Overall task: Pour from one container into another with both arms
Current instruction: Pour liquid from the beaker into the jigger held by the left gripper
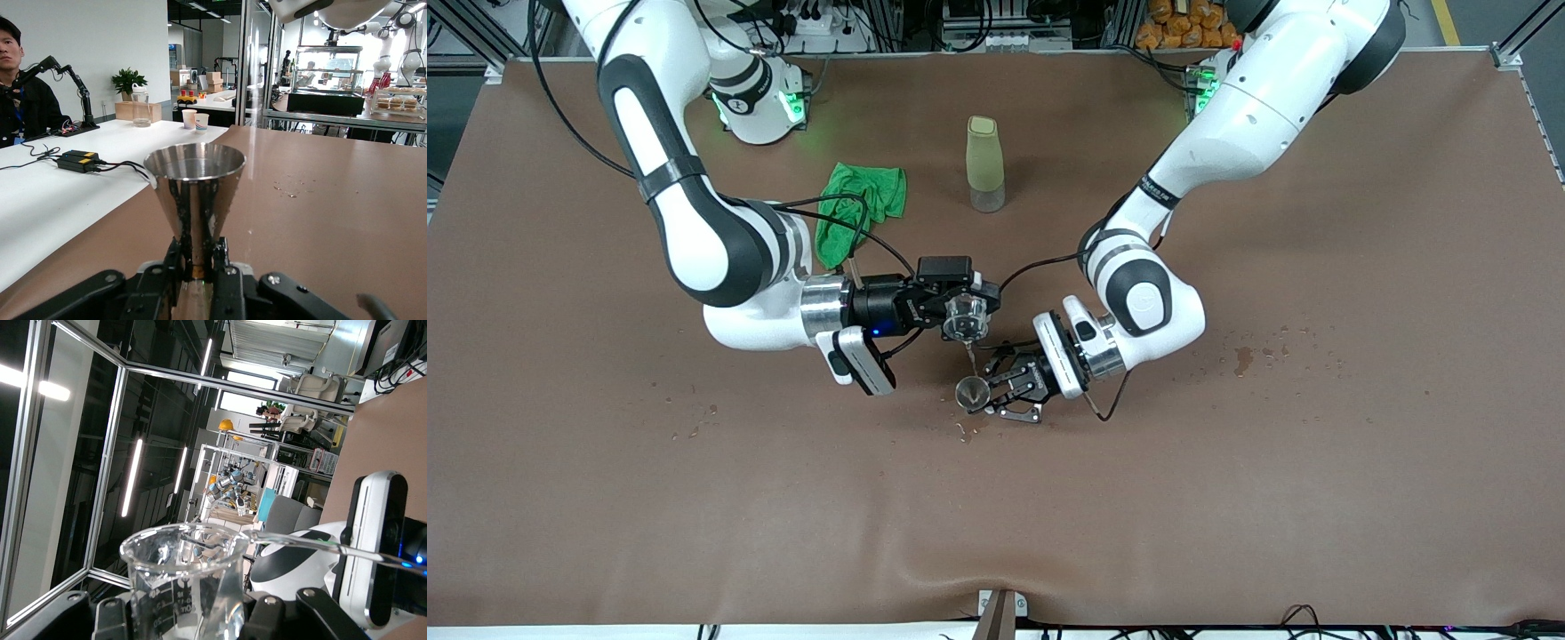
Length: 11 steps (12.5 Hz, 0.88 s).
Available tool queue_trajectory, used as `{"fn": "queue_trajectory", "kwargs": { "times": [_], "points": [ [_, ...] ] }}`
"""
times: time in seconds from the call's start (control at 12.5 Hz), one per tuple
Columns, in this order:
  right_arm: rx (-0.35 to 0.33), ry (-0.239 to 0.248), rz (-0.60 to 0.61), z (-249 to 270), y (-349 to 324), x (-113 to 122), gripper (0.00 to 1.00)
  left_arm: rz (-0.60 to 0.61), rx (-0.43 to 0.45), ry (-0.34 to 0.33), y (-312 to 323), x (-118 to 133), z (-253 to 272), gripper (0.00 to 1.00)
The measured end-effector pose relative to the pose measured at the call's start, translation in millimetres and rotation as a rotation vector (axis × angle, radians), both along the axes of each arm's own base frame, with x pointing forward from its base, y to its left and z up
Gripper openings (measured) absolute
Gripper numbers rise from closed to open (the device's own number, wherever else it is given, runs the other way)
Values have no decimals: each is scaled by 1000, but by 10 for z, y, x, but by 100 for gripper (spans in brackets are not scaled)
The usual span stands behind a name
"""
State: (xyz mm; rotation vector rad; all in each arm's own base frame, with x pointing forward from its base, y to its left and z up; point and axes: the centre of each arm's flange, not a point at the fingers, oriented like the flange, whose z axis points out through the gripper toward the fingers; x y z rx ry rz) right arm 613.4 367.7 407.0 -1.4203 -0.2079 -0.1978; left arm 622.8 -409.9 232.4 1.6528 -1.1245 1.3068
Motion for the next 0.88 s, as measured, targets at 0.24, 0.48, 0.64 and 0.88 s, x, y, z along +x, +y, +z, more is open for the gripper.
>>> {"fn": "queue_trajectory", "kwargs": {
  "times": [0.24, 0.48, 0.64, 0.88],
  "points": [
    [19, 29, -7, 16, 2, 7, 15, -4, -4, 1, -13, -17, 5, 21],
    [63, 52, -26, 55, 36, 7, 15, -17, 2, 2, -49, -89, -41, 21],
    [71, 57, -31, 58, 40, 9, 15, -18, 6, 3, -30, -111, -21, 21],
    [74, 61, -36, 55, 26, 21, 15, -17, 8, 1, 3, -119, 24, 21]
  ]
}}
